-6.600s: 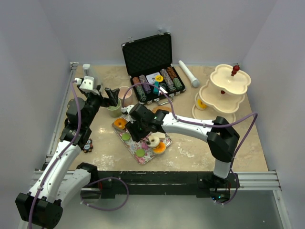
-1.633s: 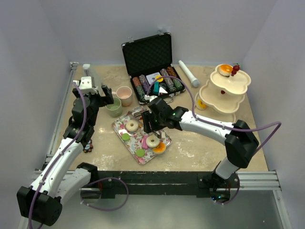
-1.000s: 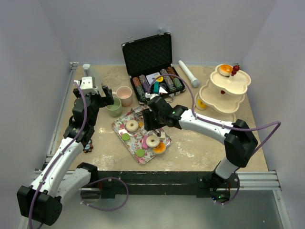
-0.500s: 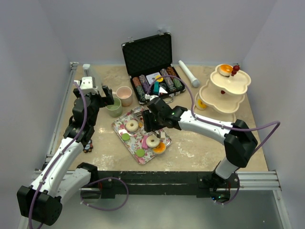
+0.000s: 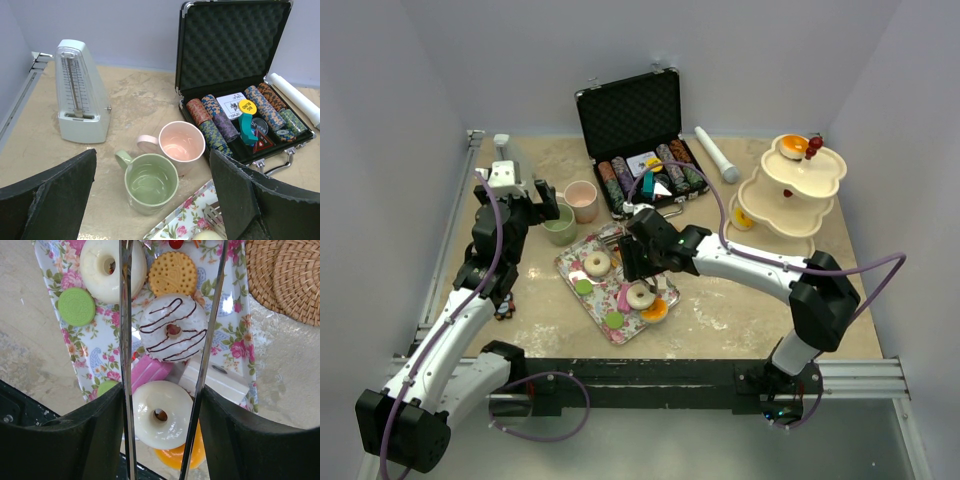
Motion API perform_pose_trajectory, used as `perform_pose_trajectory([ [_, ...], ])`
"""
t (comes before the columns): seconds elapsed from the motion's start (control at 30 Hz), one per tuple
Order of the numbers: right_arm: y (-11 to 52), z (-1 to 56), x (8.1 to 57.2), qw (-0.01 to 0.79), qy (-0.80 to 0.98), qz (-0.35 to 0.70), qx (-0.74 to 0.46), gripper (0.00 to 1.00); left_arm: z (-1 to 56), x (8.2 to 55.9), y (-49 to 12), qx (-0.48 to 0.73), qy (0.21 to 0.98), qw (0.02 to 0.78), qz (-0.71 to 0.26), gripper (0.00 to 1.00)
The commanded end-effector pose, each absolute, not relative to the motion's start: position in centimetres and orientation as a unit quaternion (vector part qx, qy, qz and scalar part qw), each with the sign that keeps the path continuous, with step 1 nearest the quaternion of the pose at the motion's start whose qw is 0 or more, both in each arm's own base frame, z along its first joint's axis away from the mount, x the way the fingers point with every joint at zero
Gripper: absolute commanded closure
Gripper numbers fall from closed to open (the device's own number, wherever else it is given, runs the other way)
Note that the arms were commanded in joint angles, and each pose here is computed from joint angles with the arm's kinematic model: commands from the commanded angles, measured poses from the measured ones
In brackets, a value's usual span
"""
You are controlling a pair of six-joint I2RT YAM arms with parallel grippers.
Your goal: Serve the afternoon tea
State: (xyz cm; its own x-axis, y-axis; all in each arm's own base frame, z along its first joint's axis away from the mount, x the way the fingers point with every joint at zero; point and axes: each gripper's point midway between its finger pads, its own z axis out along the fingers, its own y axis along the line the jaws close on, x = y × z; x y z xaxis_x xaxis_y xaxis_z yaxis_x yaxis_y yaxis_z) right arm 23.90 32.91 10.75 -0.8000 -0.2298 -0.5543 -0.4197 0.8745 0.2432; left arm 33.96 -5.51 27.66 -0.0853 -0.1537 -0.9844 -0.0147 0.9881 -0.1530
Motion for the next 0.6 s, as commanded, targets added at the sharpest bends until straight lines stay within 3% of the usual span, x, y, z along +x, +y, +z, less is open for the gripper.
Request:
perform_pose_trajectory([
  [0.0, 32.9, 10.6, 23.9, 0.268, 0.933, 0.174, -0.167, 0.41, 30.3, 34.0, -5.8, -0.057, 0.713, 0.696, -0.065, 0.00],
  [0.17, 33.3, 10.7, 23.9, 0.270, 0.931, 0.176, -0.168, 0.43, 30.2, 34.0, -5.9, -0.057, 0.714, 0.694, -0.067, 0.00],
  [0.33, 33.4, 11.5, 24.5, 0.283, 0.929, 0.171, -0.169, 0.51, 30.2, 34.0, -5.9, -0.057, 0.714, 0.694, -0.067, 0.00],
  [0.57, 34.5, 16.7, 26.2, 0.328, 0.910, 0.187, -0.170, 0.59, 30.2, 34.0, -5.9, -0.057, 0.714, 0.694, -0.066, 0.00],
])
